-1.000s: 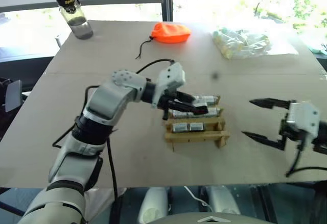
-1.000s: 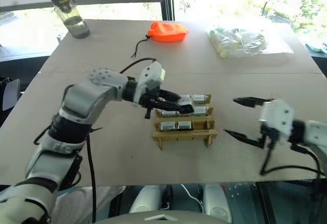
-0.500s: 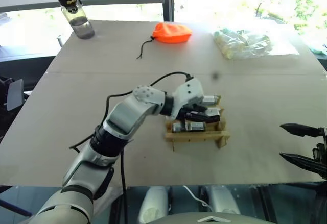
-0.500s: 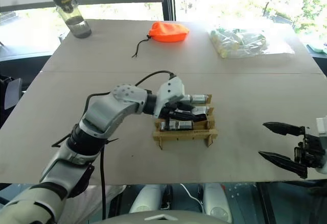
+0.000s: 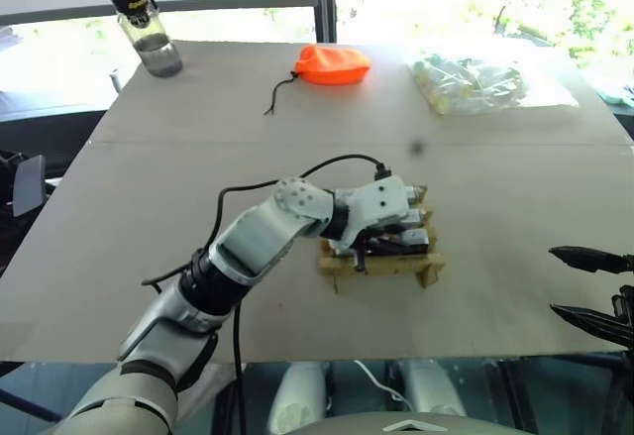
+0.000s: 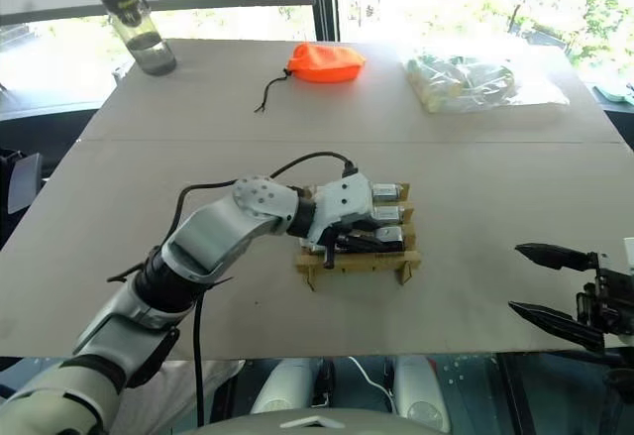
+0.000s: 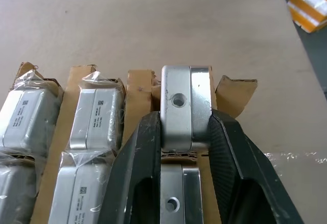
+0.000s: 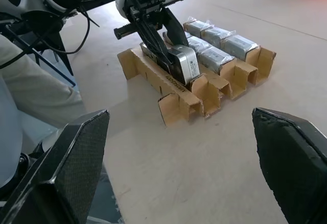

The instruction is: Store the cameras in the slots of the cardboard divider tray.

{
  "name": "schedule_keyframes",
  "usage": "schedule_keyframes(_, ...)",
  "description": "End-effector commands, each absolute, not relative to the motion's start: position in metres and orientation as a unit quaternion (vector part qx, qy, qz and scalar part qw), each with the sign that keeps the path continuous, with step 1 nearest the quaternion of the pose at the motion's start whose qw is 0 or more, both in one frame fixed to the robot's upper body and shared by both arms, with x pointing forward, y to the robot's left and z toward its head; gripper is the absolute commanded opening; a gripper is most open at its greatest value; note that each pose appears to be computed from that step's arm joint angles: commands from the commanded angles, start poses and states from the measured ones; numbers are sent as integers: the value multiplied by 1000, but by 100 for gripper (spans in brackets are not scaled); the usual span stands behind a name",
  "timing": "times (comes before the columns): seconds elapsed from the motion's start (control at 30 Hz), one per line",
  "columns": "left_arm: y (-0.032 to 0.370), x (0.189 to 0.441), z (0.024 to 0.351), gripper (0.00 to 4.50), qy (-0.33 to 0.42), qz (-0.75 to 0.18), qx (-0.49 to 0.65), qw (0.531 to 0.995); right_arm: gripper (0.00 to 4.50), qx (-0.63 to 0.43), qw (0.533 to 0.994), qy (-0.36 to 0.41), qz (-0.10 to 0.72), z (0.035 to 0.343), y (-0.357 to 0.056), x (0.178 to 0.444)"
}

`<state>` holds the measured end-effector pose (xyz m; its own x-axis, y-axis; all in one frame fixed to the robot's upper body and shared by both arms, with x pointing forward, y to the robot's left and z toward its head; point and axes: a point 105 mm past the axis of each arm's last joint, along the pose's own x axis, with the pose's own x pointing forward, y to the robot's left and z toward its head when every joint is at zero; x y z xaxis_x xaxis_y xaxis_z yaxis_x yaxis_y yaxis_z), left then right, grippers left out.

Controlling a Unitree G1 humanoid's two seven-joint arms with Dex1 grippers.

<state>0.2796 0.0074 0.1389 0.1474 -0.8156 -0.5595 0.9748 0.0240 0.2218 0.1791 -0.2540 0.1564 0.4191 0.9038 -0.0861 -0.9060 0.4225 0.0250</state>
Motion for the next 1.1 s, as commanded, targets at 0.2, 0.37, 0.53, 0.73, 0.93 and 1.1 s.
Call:
schedule_keyframes(0.2,8,283,131,71,140,-624,338,690,442,-30,844,21,535,164,-256,177)
schedule_keyframes(0.37,5,284,131,175,136,-628,338,688,450,-32,845,19,534,165,-255,176)
schedule_keyframes(0.53,1,286,143,389,123,-629,305,705,450,-31,844,20,535,164,-255,175)
schedule_keyframes(0.73,11,298,168,389,94,-607,261,745,450,-33,842,20,537,164,-256,178)
schedule_keyframes(0.93,52,326,204,389,4,-513,195,836,450,-24,854,24,520,152,-262,189)
schedule_keyframes(1.1,109,315,180,389,-5,-464,143,874,450,-25,871,22,491,138,-270,202)
